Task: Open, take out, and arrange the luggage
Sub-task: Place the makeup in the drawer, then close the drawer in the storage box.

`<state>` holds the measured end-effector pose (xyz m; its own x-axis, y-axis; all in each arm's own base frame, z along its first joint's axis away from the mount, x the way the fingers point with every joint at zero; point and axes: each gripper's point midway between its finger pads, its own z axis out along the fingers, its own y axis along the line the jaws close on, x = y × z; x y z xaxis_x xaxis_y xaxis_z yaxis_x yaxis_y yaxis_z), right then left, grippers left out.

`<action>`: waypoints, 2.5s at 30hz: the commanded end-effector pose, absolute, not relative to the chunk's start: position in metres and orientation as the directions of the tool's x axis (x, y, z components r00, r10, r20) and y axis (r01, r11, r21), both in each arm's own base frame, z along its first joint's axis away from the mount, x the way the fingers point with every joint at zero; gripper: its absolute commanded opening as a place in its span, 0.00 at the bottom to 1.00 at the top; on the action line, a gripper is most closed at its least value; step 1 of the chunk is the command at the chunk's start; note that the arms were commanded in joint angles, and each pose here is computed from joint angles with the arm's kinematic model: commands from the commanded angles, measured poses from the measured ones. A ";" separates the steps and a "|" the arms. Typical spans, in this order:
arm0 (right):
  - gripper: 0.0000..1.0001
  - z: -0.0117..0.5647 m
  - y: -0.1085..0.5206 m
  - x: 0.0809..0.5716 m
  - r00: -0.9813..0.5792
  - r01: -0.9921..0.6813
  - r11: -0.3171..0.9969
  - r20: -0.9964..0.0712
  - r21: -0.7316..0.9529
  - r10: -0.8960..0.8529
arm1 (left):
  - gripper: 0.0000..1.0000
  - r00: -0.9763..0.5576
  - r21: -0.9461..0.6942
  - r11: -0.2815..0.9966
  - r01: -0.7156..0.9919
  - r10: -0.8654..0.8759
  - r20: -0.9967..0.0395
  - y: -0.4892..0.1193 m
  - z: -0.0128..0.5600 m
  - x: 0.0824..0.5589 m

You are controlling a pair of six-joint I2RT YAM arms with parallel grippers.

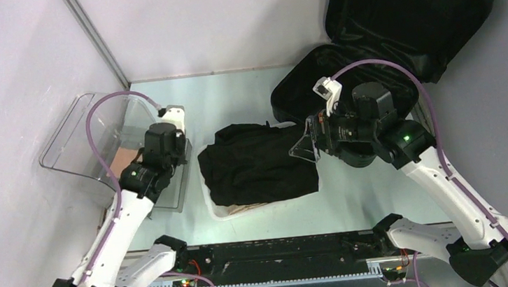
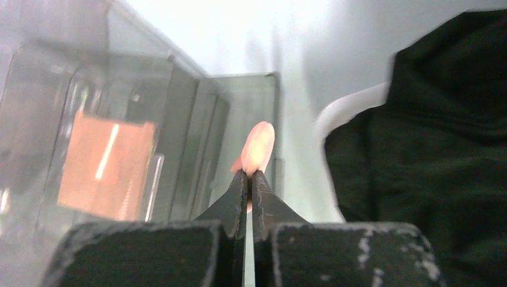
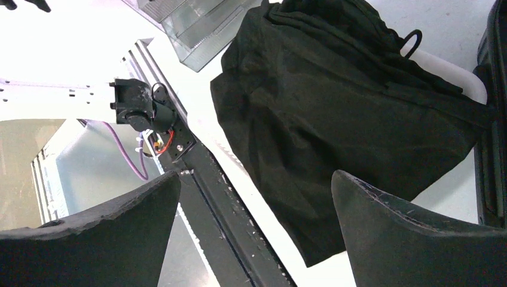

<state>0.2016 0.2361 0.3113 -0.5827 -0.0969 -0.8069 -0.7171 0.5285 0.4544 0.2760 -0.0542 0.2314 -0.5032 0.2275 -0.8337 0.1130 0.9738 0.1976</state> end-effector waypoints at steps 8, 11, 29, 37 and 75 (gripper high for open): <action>1.00 0.321 0.223 0.200 -0.539 -0.727 0.546 -0.839 0.416 -0.078 | 0.11 -0.693 0.286 0.943 -0.171 0.091 -0.716 0.007 0.171 0.273; 1.00 0.323 0.222 0.200 -0.535 -0.727 0.549 -0.842 0.413 -0.075 | 0.19 -0.707 0.302 0.936 -0.182 0.088 -0.701 0.010 0.168 0.273; 1.00 0.322 0.218 0.197 -0.543 -0.716 0.559 -0.837 0.417 -0.072 | 0.31 -0.739 -0.052 0.998 0.029 -0.014 -0.674 -0.063 0.145 0.266; 1.00 0.321 0.213 0.196 -0.538 -0.713 0.573 -0.840 0.405 -0.075 | 0.23 -0.789 -0.035 0.999 0.028 0.000 -0.614 -0.062 0.116 0.261; 1.00 0.324 0.204 0.199 -0.521 -0.695 0.609 -0.852 0.382 -0.060 | 0.28 -0.801 0.522 0.822 -0.229 0.145 -0.581 0.040 0.123 0.307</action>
